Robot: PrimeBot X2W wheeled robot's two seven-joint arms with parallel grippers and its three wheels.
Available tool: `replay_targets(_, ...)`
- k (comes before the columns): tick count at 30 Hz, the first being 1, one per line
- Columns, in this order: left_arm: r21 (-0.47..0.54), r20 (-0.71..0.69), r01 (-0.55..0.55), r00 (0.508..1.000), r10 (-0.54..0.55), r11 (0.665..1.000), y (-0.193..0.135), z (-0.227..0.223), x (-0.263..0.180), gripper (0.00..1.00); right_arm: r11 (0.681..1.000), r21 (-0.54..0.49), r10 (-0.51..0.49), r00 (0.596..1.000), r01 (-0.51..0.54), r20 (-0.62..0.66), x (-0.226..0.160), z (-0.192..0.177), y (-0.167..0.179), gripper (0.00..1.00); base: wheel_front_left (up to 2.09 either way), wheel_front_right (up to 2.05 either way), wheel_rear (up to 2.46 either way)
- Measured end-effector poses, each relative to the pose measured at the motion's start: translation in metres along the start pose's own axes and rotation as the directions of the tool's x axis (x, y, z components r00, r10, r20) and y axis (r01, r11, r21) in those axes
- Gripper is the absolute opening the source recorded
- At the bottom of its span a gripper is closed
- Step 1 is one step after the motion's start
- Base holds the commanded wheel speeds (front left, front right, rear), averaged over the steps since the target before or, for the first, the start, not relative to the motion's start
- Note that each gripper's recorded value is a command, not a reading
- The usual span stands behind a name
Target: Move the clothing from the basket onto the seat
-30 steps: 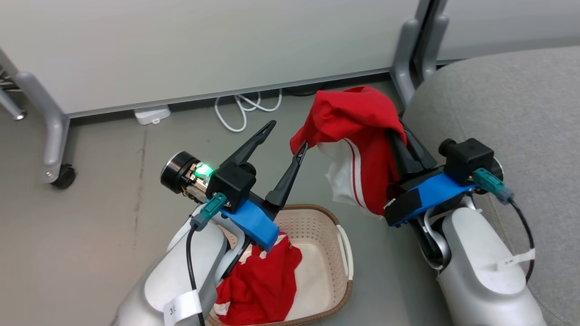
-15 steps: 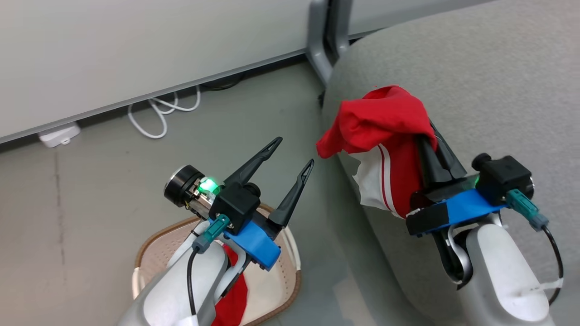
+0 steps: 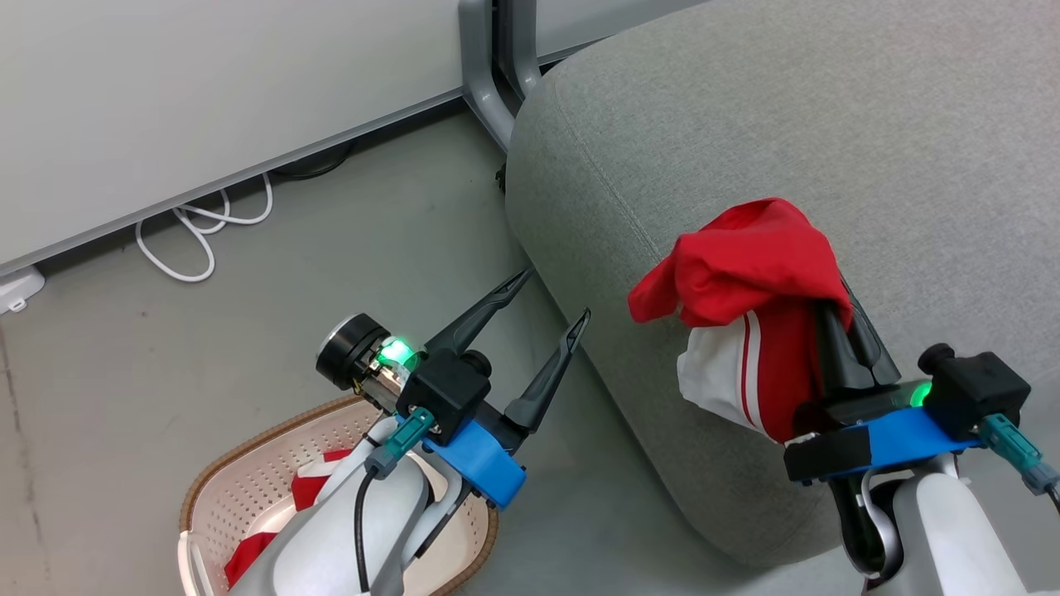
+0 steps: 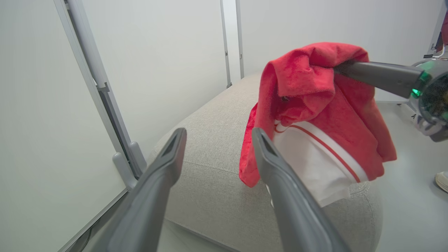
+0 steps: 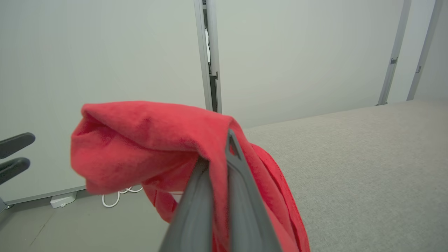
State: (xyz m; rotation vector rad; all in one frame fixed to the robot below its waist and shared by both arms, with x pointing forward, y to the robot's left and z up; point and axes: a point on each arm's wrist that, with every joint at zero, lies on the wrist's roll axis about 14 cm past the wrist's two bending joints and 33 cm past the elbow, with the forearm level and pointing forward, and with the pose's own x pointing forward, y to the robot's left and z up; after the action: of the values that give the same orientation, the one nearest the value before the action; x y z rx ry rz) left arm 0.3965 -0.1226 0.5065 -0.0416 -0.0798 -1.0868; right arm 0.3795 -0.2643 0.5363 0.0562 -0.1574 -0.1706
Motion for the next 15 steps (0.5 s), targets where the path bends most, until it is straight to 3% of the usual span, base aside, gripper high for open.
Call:
replay_targets(9, -0.001, 0.000, 0.004, 1.000, -0.004, 1.000, -0.001, 0.000, 0.001, 1.00, 1.000, 0.008, -0.020, 1.000, 0.019, 0.015, -0.002, 0.005, -0.006, 0.00, 0.00, 0.00, 0.00)
replay_targets(15, 0.001, 0.008, -0.003, 1.000, 0.003, 1.000, 0.009, -0.003, 0.004, 1.00, 1.000, -0.027, -0.003, 0.996, 0.006, 0.088, 0.026, 0.026, -0.004, 0.00, 0.00, 0.00, 0.00)
